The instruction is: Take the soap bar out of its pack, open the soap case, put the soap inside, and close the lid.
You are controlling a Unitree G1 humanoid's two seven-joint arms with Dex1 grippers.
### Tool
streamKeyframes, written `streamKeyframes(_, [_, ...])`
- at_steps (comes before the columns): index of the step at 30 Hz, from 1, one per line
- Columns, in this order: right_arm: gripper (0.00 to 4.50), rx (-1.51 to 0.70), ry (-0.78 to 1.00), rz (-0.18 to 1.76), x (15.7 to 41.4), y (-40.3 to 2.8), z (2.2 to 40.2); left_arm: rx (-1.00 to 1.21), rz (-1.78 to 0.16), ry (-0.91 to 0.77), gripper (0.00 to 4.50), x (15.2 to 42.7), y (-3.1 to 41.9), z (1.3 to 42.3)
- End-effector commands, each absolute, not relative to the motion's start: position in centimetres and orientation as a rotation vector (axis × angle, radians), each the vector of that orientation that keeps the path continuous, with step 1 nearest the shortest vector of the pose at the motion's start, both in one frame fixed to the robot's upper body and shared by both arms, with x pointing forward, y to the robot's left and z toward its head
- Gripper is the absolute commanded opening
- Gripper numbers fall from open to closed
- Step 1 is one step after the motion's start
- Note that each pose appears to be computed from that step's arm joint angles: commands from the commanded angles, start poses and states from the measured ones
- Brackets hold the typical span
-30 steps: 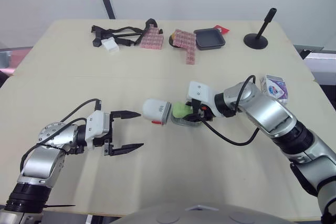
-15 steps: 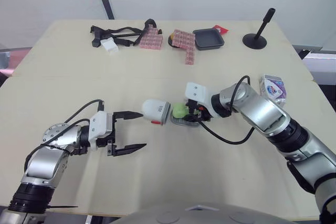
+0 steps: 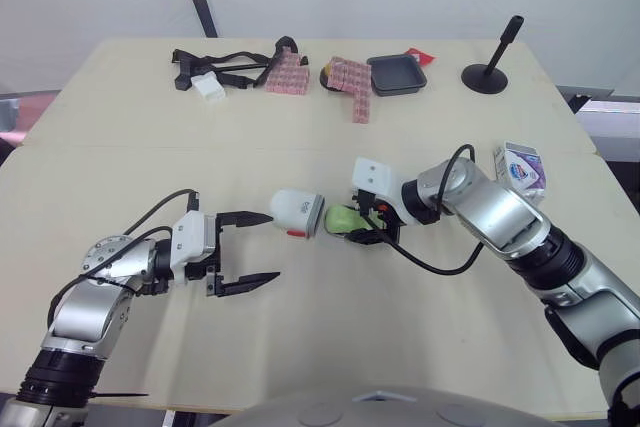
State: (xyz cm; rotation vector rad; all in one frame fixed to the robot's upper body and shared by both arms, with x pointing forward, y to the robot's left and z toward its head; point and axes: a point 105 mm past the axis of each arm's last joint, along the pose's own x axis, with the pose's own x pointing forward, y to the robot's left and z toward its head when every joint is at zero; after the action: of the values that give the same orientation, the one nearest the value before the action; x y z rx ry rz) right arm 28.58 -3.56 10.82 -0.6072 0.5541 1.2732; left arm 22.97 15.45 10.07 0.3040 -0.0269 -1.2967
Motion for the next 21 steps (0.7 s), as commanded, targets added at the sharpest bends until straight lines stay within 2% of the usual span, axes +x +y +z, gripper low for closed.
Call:
streamKeyframes(1, [4.48, -0.625, 0.479, 1.287, 28.8, -3.1, 12.4, 0.325, -1.305, -0.062, 4.50, 22.8, 15.2, 10.8])
streamKeyframes(6, [4.48, -0.604, 0.424, 1.287, 29.0, -3.1, 13.0, 0.324, -1.309, -0.064, 4.50, 22.7, 15.1, 10.8])
streamKeyframes(11, [4.48, -0.482, 0.286, 1.287, 28.7, -4.0, 14.7, 0.336, -1.310, -0.068, 4.50, 22.9, 15.1, 10.9])
streamKeyframes(14, [4.48, -0.436, 0.174, 1.316, 27.6, -5.3, 15.2, 0.357, -1.289, -0.071, 4.50, 23.6, 15.5, 11.0])
streamKeyframes(21, [4.48, -0.250, 0.010, 1.209, 24.7, -9.2, 13.5, 0.369, -1.276, -0.083, 4.50, 25.0, 15.6, 11.7])
